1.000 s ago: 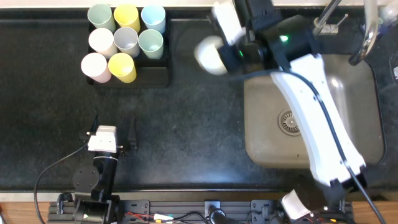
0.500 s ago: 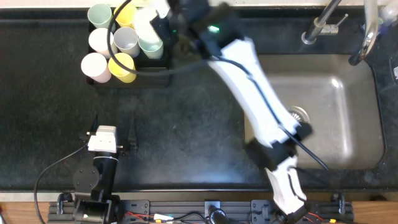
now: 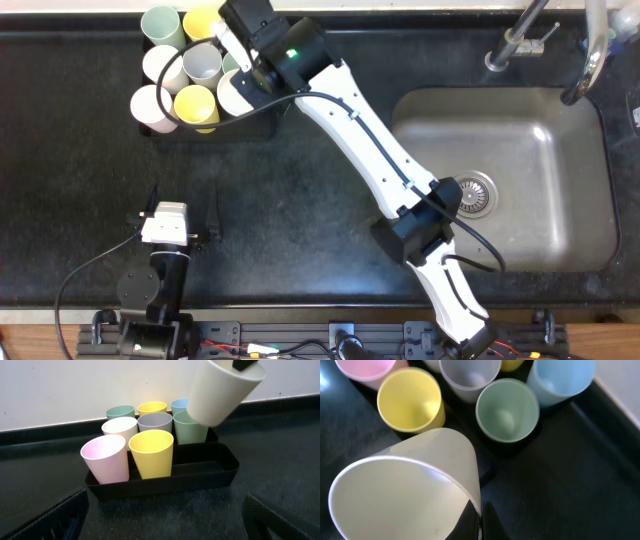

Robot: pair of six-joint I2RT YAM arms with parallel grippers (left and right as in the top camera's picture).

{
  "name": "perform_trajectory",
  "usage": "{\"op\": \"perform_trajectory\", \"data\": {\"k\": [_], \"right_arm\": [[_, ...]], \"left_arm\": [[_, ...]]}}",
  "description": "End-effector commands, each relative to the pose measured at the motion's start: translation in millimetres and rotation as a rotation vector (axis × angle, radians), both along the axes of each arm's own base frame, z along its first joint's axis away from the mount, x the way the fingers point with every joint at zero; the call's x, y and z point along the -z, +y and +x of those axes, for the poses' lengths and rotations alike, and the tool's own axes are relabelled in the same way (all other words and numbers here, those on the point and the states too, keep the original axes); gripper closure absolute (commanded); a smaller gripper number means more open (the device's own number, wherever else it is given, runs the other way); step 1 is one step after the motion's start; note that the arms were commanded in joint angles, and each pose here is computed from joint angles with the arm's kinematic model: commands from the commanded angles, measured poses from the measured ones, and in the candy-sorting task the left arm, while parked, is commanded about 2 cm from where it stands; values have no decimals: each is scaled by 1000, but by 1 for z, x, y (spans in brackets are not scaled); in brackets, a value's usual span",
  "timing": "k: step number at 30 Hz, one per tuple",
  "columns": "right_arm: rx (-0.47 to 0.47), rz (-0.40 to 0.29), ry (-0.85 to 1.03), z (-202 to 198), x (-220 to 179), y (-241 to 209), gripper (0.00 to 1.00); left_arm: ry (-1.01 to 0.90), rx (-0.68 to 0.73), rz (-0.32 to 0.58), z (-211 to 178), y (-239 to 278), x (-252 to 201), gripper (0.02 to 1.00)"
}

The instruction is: Store Cups

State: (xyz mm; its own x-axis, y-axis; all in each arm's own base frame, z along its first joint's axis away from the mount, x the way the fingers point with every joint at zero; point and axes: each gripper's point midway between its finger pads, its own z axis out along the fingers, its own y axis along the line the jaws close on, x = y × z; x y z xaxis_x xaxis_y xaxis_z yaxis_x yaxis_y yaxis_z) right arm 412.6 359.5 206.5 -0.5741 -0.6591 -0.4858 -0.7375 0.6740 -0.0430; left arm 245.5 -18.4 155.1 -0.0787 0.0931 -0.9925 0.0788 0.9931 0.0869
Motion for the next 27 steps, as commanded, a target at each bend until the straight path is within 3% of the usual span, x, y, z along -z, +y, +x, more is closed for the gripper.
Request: {"op": "perform_trajectory", "data": {"k": [1,27], "right_arm": [[-22,-39,32,-1,24,6,961],[-69,-151,65,10,86,8,958]], "left_arm": [[-8,6,20,0,0,-1,20],[-8,6,20,0,0,-1,18]]}}
